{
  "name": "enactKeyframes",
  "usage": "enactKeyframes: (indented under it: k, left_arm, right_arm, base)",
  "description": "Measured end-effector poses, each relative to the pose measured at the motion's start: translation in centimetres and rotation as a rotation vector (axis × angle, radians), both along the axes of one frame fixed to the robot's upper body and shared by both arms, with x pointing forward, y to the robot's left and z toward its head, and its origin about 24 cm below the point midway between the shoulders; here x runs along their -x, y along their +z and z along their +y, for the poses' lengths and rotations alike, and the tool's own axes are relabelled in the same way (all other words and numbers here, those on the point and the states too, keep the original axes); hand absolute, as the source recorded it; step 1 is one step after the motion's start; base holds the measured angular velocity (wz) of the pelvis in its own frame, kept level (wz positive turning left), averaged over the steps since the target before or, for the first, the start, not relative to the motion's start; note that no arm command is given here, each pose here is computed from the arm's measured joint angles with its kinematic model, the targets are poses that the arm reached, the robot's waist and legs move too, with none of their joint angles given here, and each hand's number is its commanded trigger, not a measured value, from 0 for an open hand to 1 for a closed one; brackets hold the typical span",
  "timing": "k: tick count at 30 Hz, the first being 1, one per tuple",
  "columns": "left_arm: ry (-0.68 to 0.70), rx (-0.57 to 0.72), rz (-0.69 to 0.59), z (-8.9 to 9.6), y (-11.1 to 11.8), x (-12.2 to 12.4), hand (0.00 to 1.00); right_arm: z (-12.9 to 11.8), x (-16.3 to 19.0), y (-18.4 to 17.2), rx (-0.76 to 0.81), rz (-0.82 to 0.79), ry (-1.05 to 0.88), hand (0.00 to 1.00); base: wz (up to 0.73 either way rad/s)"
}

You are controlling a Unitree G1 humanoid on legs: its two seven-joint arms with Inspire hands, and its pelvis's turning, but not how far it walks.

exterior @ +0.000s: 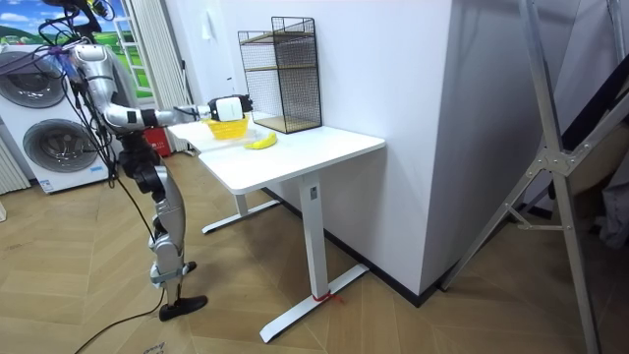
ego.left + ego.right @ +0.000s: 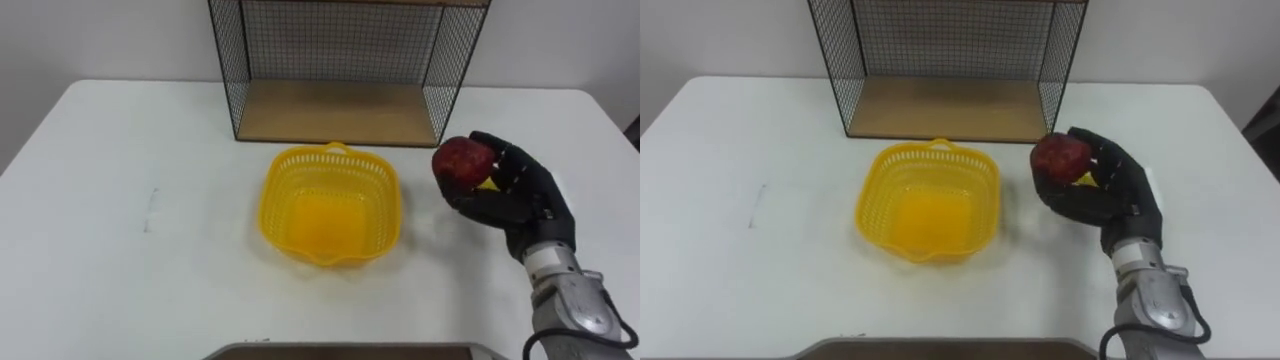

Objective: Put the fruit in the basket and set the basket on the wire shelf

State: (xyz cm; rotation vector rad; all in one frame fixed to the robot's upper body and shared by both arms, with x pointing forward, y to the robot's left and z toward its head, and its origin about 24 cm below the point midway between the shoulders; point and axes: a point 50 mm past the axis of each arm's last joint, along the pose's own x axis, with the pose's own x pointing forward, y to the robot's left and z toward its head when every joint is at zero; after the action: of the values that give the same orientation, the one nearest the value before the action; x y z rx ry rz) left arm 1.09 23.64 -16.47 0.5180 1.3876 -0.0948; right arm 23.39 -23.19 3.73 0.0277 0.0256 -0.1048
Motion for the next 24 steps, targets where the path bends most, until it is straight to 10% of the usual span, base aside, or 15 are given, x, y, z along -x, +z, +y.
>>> enactKeyframes:
  k: [24]
  left_arm:
    - [-0.034,0.011,-0.017,-0.1,-0.1,-0.9,0.00]
  right_arm:
    - [4.0,-1.9,4.5,0.301,-0.180,0.223,1.00]
  base:
    - [-0.01]
